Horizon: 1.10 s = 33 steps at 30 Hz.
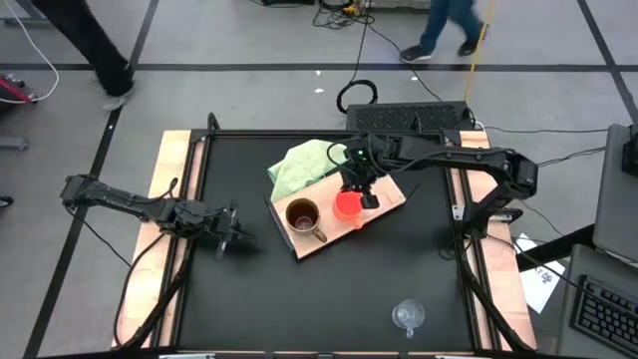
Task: Stack small to large cups/mugs on shelf
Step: Put the orange mug on the shelf
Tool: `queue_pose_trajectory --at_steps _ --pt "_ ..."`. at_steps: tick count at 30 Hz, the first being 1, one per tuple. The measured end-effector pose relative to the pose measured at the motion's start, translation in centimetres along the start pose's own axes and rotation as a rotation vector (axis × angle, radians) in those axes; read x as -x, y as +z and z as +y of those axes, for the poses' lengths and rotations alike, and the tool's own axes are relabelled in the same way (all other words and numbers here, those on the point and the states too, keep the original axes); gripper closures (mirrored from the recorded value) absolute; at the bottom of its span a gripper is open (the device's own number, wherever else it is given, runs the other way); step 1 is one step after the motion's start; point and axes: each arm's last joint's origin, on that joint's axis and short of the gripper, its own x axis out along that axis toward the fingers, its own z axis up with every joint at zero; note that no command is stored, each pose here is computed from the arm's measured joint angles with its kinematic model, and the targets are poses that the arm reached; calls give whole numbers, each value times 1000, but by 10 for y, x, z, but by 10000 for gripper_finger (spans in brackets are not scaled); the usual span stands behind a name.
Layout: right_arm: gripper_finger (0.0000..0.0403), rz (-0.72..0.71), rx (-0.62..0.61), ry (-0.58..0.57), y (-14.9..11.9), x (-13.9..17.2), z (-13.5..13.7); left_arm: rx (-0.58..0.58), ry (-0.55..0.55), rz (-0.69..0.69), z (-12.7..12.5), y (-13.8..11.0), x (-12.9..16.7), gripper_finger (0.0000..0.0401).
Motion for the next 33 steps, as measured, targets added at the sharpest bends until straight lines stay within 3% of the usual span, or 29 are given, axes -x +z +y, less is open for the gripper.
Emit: queue_pose_trajectory --at_steps 11,26,33 --pt "403 33 -14 16 -5 -19 -6 3 -1 5 0 -1 0 396" --pt "403 24 -14 10 -4 -19 -7 0 -1 6 0 -1 0 396" --pt "403 11 -71 38 -8 -17 -12 0 -1 5 0 -1 0 396"
